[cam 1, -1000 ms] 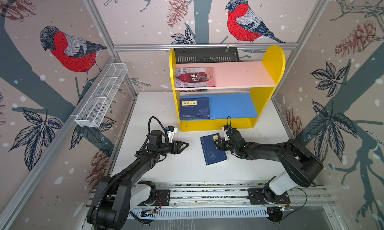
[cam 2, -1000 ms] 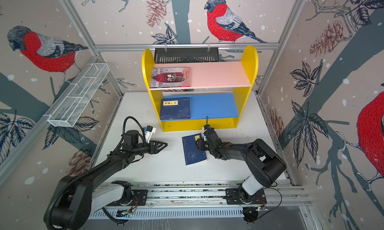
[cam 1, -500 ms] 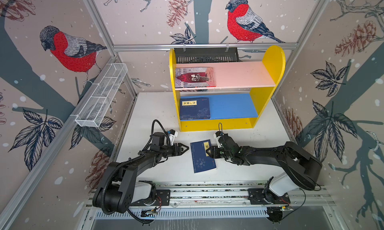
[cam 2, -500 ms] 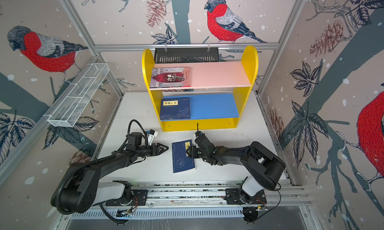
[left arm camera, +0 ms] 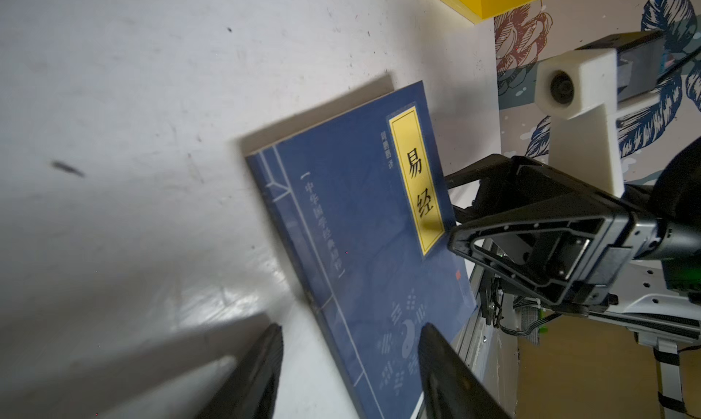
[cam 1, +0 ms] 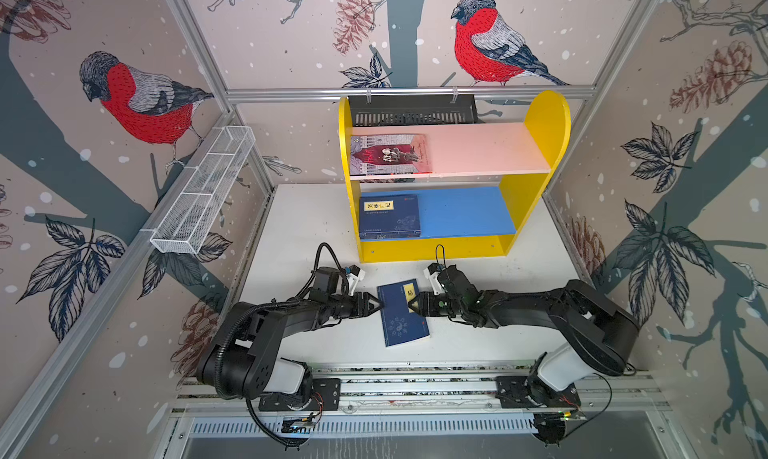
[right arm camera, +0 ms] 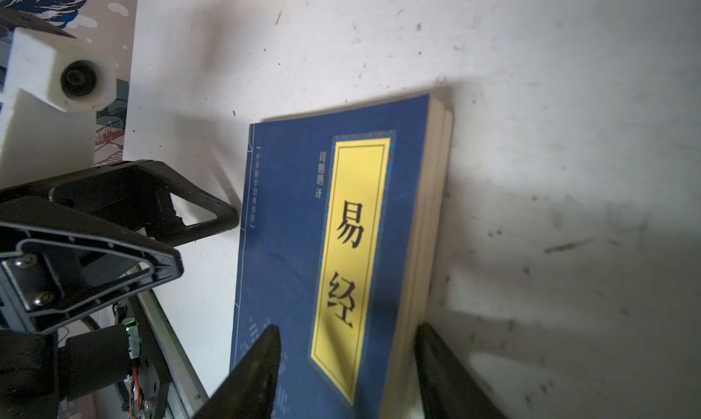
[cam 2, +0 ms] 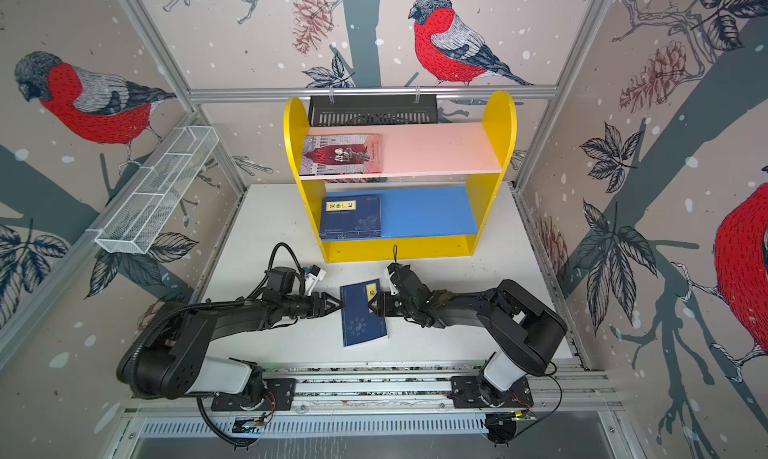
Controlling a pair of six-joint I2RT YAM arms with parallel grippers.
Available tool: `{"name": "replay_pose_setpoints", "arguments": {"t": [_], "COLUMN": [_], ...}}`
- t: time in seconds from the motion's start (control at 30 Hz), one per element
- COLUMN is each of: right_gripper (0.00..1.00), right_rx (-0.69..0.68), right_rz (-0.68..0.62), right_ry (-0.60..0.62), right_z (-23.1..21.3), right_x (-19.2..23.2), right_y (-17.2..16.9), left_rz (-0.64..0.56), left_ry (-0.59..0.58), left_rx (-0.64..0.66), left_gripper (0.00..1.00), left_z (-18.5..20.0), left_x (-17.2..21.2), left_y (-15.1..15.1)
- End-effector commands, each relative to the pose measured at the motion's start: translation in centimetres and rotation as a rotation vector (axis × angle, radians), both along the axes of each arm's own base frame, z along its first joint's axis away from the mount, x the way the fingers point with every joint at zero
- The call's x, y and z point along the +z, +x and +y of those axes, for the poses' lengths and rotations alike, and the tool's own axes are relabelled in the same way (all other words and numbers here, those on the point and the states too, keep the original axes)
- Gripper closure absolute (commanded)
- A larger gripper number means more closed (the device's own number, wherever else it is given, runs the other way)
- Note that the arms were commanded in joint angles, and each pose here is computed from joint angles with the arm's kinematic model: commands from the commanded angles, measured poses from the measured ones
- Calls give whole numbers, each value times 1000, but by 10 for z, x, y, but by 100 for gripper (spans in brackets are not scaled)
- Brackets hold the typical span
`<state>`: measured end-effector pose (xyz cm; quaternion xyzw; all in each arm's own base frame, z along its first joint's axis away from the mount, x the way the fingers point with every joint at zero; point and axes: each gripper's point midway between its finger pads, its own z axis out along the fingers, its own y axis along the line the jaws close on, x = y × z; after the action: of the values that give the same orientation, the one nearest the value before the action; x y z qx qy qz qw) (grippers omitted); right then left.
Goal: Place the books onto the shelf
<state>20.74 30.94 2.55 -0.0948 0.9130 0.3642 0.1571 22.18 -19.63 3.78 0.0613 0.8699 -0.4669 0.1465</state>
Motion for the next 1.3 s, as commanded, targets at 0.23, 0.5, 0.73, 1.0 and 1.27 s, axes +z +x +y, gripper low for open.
{"name": "replay_pose_setpoints", "arguments": {"t": [0.23, 0.5, 0.73, 1.0, 1.27], "right_gripper": [51, 69, 73, 64, 88], "right_rx": [26, 26, 48, 31, 31], "right_rz": [190, 138, 130, 143, 138], "right_ry": [-128, -49, 32, 21, 31], "right_z": [-26, -13, 0, 1, 5], "right_x": [-39, -17, -5, -9, -6], "right_y": [-37, -27, -24, -20, -17], "left_rz": [6, -49, -54, -33, -42], "left_ry": [-8, -8, -47, -58, -48], "left_rx": [-22, -15, -22, -39, -51], "left_gripper": [45, 44, 41, 48, 48], "left_z": [-5, -4, -6, -10, -12], "left_x": [-3, 6, 12, 10, 11], "left_y": [3, 4, 0, -5, -5]}}
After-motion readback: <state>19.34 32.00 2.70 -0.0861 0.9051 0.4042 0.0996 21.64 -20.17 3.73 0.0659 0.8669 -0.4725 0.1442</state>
